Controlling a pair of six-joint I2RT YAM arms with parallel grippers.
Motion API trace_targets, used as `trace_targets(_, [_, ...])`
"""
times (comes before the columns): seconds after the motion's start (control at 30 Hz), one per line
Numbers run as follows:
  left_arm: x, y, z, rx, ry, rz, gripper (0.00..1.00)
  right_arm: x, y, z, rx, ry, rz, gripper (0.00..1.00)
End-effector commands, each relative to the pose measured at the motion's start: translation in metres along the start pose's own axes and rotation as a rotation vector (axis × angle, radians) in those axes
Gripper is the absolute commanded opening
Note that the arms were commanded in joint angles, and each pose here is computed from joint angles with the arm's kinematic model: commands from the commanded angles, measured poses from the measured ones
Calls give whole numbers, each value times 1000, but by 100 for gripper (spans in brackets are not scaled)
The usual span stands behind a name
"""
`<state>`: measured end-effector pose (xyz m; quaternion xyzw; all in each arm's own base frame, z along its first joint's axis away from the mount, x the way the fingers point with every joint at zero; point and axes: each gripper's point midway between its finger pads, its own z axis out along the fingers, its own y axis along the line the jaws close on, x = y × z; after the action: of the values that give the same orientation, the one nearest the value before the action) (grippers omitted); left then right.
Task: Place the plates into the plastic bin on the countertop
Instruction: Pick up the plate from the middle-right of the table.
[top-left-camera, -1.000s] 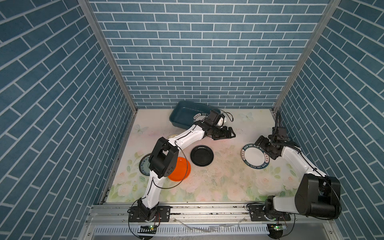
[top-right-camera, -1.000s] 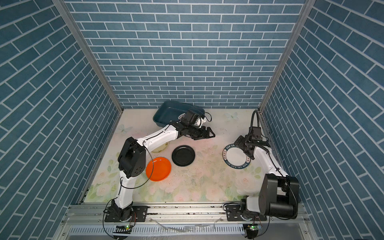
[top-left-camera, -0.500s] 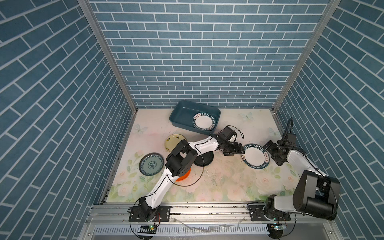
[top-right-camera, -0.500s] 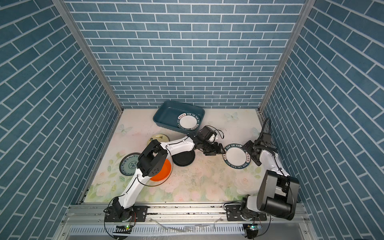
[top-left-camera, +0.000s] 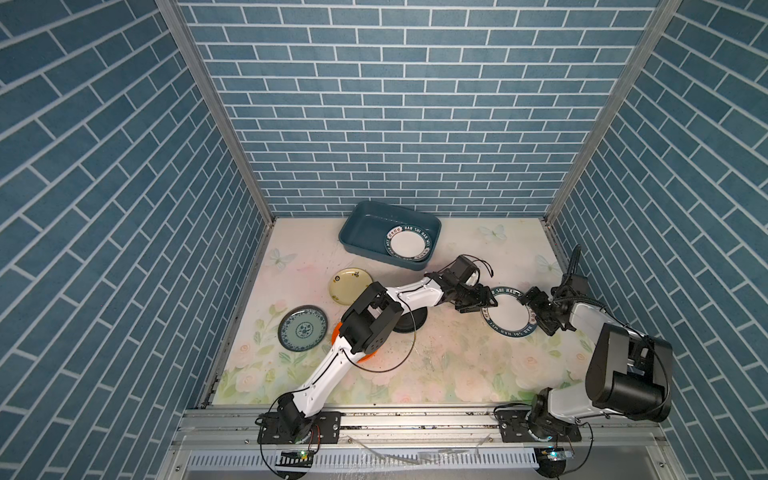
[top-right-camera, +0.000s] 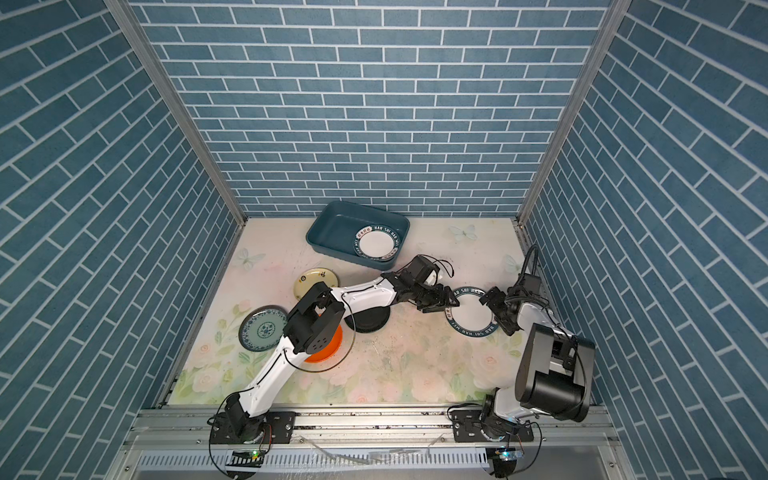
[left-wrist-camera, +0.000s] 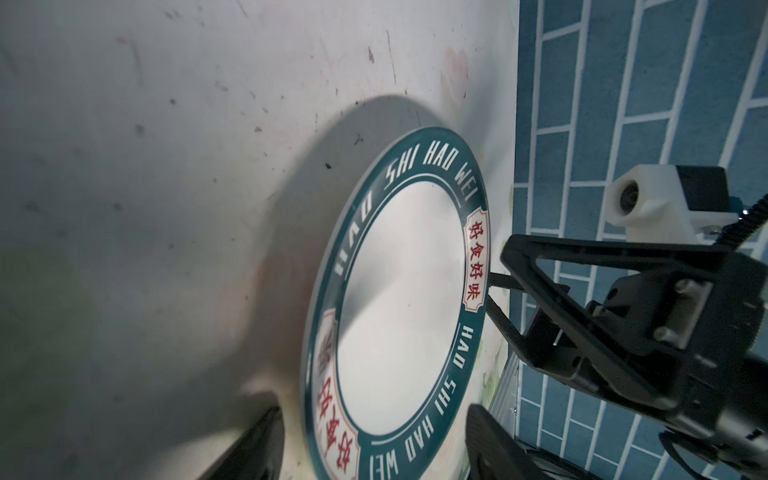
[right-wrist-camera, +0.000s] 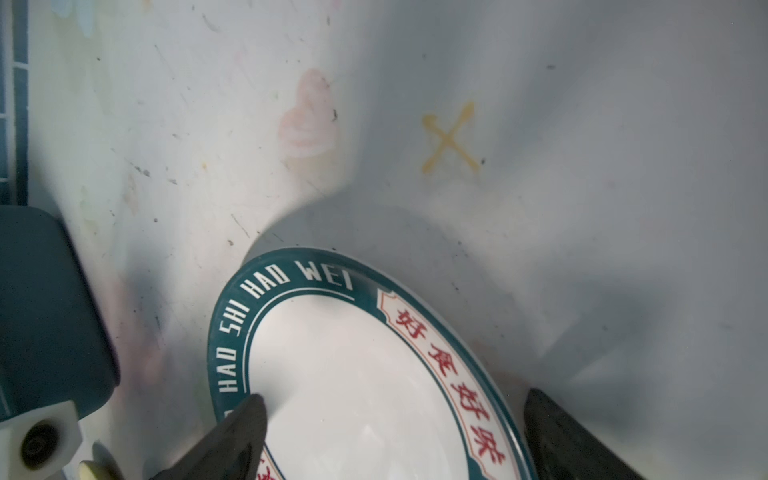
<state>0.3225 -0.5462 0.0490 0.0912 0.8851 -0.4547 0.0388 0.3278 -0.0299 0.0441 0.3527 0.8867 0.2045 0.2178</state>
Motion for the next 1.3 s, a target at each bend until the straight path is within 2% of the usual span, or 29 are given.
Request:
trace_targets(0.0, [7,14,13,-27,20,-37,67,1,18,4,-108,24,-25,96])
trace_targets(0.07, [7,14,13,-28,15,-37,64,3,22,5,-131,39,-24,95])
trace_targets(0.17, [6,16,14,-28,7,-47,53,6,22,7,-137,56,-20,95])
trace_targets(0.4, [1,14,14,-1,-29,-78,25,11,22,6,-133,71,-16,94])
trace_targets(0.6, [-9,-3,3,41,-54,-60,9,6,26,-2,-131,48,-21,94])
trace_targets(0.73, [-22,-17,-16,69,-81,-47,3,-3,36,-17,-142,16,-31,94])
trace_targets(0.87, [-42,-26,-47,87,-120,-47,2,-20,55,-43,-158,-44,-60,95])
trace_targets(1.1, [-85,-35,-116,140,-200,-94,1,-60,104,-98,-256,-194,-80,95])
trace_targets(1.27, [-125,-43,-175,197,-278,-108,1,-82,126,-122,-303,-273,-54,95])
